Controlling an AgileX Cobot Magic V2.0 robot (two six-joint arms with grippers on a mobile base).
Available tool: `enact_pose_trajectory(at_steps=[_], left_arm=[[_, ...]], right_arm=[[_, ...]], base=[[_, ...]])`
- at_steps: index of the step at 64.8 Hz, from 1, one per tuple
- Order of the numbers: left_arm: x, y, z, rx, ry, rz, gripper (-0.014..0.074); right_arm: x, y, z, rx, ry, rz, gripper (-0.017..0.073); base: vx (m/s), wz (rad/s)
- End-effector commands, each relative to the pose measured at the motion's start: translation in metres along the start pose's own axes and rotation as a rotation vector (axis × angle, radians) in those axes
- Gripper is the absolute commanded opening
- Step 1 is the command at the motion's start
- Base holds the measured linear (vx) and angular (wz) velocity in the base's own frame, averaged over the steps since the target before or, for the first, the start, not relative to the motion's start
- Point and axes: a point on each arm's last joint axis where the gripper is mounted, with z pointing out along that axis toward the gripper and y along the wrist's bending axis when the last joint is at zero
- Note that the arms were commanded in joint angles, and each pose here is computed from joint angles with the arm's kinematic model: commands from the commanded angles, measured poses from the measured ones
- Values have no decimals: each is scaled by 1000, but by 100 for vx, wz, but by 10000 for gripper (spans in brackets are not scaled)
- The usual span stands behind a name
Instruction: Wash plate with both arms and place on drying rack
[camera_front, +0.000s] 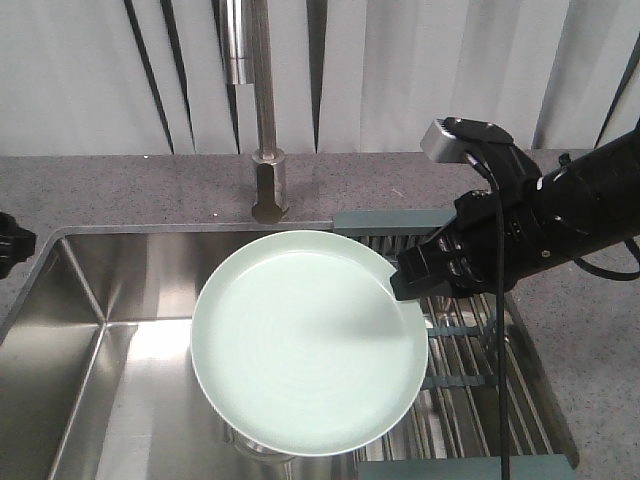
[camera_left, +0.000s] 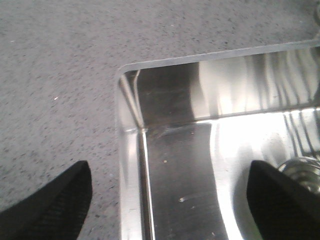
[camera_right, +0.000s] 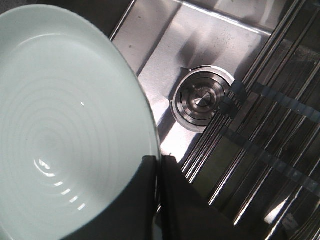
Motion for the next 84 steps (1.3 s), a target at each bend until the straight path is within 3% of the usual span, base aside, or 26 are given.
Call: enact_pose_trajectory(at_steps=[1,17,26,40,50,66,84], left_arm=[[-24,-5,-3,69,-94,60,607],[-48,-17,30,270,-148,222,591],[-60,-24,46,376,-180,349,591],[-77,-32,70,546,-225,452,590],[-87,-37,87,650,-267,505,590],[-106,-42,110,786,-323,504,590],[-123,-73,125,870,-346,587,590]], right_arm=[[-7,10,-15,-20,-84,-19,-1],[-7,10,-15,-20,-84,-19,-1],[-7,10,-15,-20,-84,-19,-1],[-7,10,-15,-20,-84,-19,-1],[-7,10,-15,-20,-84,-19,-1],[-7,10,-15,-20,-84,-19,-1],[-7,10,-15,-20,-84,-19,-1]], base=[[0,0],[0,0],[0,0],[0,0],[0,0],[0,0],[0,0]])
